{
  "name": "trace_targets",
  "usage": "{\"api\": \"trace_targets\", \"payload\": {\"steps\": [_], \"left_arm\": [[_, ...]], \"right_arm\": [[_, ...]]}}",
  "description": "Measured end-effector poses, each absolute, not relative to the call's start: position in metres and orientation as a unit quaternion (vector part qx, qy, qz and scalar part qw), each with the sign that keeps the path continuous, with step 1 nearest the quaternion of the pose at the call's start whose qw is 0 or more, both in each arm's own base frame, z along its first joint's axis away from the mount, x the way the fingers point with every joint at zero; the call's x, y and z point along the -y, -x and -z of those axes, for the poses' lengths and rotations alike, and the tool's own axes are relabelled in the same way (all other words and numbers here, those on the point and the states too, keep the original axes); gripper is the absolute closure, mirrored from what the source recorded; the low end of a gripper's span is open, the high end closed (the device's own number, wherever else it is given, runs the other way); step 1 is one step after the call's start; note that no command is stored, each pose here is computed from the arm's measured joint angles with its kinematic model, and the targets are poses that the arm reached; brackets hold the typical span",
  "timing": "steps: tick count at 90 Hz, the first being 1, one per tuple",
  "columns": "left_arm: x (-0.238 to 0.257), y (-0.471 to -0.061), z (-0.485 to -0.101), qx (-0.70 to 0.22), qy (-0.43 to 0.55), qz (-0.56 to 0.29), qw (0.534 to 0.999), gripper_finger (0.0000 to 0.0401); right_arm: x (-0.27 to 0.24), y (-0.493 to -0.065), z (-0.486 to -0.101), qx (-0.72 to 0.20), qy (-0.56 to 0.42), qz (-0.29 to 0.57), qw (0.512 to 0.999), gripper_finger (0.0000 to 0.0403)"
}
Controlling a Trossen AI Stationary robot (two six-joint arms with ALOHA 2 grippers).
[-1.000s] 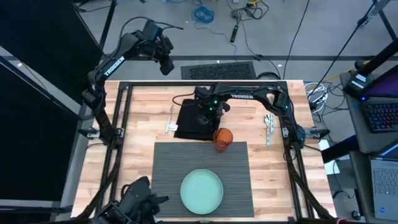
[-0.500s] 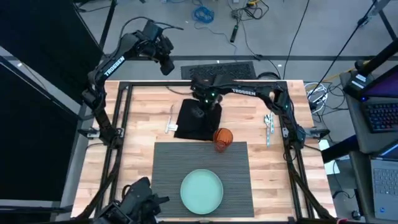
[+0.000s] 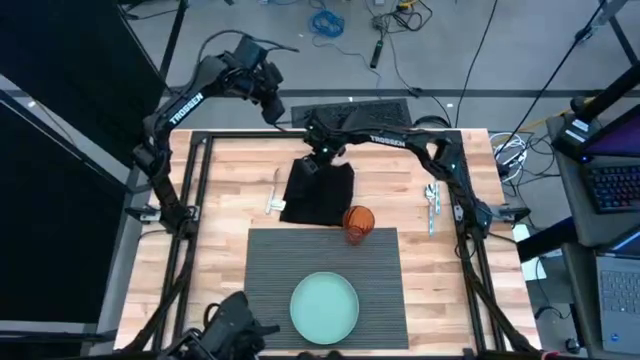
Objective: Set table place
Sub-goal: Fold the black napkin
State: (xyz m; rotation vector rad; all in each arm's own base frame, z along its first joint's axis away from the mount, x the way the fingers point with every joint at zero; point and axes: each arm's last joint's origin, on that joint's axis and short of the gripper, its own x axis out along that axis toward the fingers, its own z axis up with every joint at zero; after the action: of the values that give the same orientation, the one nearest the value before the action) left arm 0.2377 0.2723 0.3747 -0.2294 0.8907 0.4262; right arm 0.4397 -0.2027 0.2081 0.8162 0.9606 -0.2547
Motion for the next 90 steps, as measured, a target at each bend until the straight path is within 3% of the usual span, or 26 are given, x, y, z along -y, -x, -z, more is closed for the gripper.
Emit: {"api": "trace_targets", "payload": {"steps": [23, 64, 90], "left_arm": [[-0.271, -0.239, -0.375, -0.423, 0.122, -0.209, 0.873, 0.0401], [-0.264, -0.248, -0.375, -0.424, 0.122, -0.203, 0.874, 0.0401], [-0.264, -0.248, -0.374, -0.433, 0.118, -0.231, 0.863, 0.0401]], "right_arm": [[0.205, -0.450, -0.212, -0.404, -0.352, 0.101, 0.838, 0.0366], [0.212, -0.454, -0.221, -0.356, -0.373, 0.015, 0.857, 0.0184], [0.231, -0.448, -0.244, -0.305, -0.387, 0.033, 0.869, 0.0149]]}}
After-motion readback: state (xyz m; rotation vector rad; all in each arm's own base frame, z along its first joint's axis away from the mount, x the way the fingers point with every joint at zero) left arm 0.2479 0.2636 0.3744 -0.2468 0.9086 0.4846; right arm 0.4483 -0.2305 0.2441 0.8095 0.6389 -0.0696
